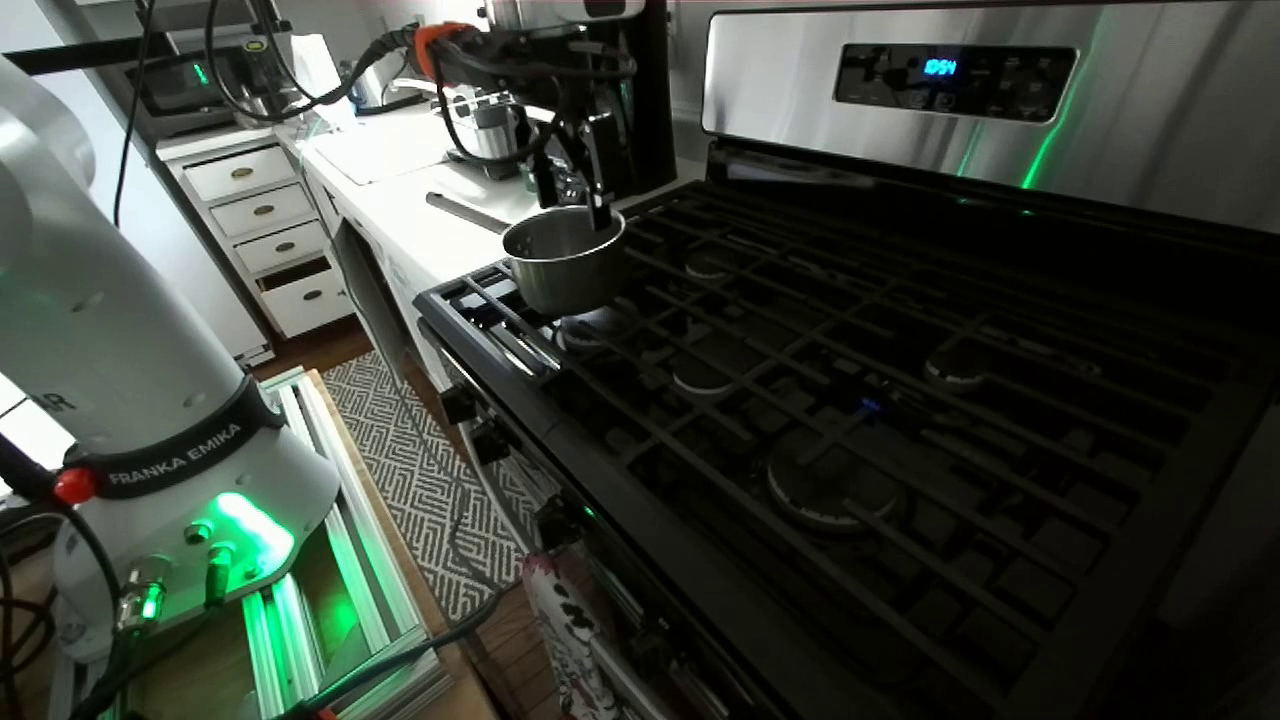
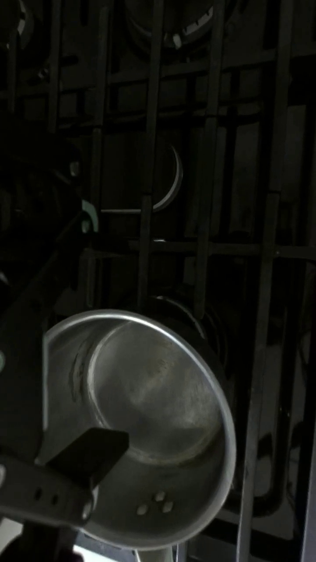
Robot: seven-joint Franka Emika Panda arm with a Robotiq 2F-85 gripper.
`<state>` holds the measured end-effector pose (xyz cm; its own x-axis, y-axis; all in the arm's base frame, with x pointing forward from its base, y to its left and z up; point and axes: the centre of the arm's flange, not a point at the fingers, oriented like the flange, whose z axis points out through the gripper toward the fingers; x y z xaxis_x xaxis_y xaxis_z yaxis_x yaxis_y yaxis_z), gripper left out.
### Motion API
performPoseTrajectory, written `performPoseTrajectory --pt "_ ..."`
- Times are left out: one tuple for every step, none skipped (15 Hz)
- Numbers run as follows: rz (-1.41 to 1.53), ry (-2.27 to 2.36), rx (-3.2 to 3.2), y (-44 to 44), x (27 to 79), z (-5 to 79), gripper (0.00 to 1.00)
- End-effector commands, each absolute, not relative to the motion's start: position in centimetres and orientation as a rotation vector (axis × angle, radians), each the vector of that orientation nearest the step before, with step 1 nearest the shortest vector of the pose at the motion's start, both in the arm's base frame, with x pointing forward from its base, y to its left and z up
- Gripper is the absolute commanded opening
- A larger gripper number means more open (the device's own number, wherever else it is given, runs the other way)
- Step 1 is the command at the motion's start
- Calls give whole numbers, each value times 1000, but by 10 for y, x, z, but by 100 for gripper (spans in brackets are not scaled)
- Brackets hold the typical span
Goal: Move the pot forward
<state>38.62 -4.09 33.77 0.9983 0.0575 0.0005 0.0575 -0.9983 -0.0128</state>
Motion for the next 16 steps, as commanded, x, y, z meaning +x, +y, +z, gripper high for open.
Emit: performPoseTrajectory --pt "-39 -151 -3143 -39 393 310 100" --pt "-46 -150 -3132 -40 395 305 100" --pt "-53 -150 -3124 -41 396 301 100" --pt "-58 -149 -3124 -41 397 297 100" --pt "-62 -147 -3116 -42 398 293 100" --pt "-62 -145 -3112 -42 399 290 100" --pt "-67 -141 -3108 -42 400 286 100" --pt "-68 -141 -3104 -42 400 283 94" --pt "-67 -142 -3101 -42 401 281 87" --pt "-68 -141 -3098 -43 401 278 82" --pt "-66 -141 -3095 -44 402 276 78" --pt "-67 -140 -3090 -44 402 275 65" --pt "-66 -137 -3086 -45 402 273 55" --pt "-65 -142 -3076 -45 401 273 46" --pt "-65 -142 -3070 -46 401 272 42" --pt "-64 -141 -3066 -46 401 271 37"
